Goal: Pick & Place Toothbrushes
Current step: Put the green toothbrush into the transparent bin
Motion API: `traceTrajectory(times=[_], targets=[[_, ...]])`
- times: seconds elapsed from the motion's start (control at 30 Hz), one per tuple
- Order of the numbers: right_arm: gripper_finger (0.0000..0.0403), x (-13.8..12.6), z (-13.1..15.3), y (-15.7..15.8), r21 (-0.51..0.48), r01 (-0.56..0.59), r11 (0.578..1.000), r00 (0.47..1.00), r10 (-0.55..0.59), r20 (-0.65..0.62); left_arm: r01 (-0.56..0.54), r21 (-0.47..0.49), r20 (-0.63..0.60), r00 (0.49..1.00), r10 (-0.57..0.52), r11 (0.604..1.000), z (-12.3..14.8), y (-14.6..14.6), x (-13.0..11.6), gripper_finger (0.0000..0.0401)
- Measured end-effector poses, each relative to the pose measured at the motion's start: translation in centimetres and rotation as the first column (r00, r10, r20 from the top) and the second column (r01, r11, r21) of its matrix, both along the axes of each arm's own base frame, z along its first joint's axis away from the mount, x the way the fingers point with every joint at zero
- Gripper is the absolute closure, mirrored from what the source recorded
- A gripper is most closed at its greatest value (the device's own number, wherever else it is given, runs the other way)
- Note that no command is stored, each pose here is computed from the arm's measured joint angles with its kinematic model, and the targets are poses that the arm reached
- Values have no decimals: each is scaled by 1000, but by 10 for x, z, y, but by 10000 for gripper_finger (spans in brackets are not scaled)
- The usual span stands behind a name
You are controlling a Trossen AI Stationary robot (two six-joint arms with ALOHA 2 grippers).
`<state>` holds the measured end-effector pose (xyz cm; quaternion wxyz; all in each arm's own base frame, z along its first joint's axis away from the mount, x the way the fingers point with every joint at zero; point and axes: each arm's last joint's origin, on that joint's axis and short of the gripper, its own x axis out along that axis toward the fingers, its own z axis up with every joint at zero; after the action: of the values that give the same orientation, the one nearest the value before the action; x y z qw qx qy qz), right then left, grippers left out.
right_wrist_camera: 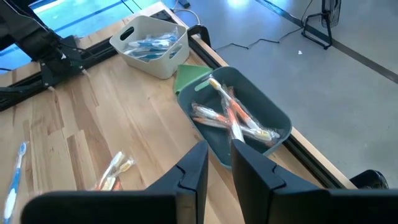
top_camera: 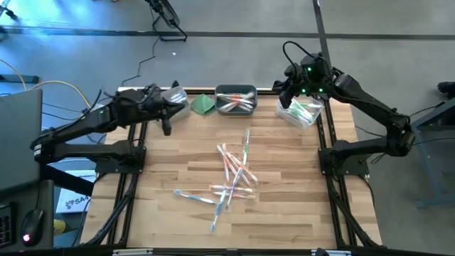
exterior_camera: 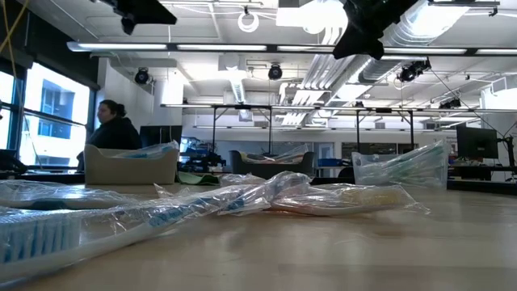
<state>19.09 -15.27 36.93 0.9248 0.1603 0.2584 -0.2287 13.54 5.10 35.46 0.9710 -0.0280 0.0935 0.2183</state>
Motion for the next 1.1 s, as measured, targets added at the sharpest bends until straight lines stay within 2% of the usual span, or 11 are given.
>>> traceTrajectory(times=[0.5, 1.1], targets=[[341, 0, 0, 0, 3, 2, 1000, 1000, -2, 1, -4, 14, 112, 994, 2, 1000, 7, -21, -58, 401], [341, 0, 0, 0, -7, -9, 1000, 1000, 9, -3, -3, 22, 136, 991, 0, 1000, 8, -23, -65, 401]])
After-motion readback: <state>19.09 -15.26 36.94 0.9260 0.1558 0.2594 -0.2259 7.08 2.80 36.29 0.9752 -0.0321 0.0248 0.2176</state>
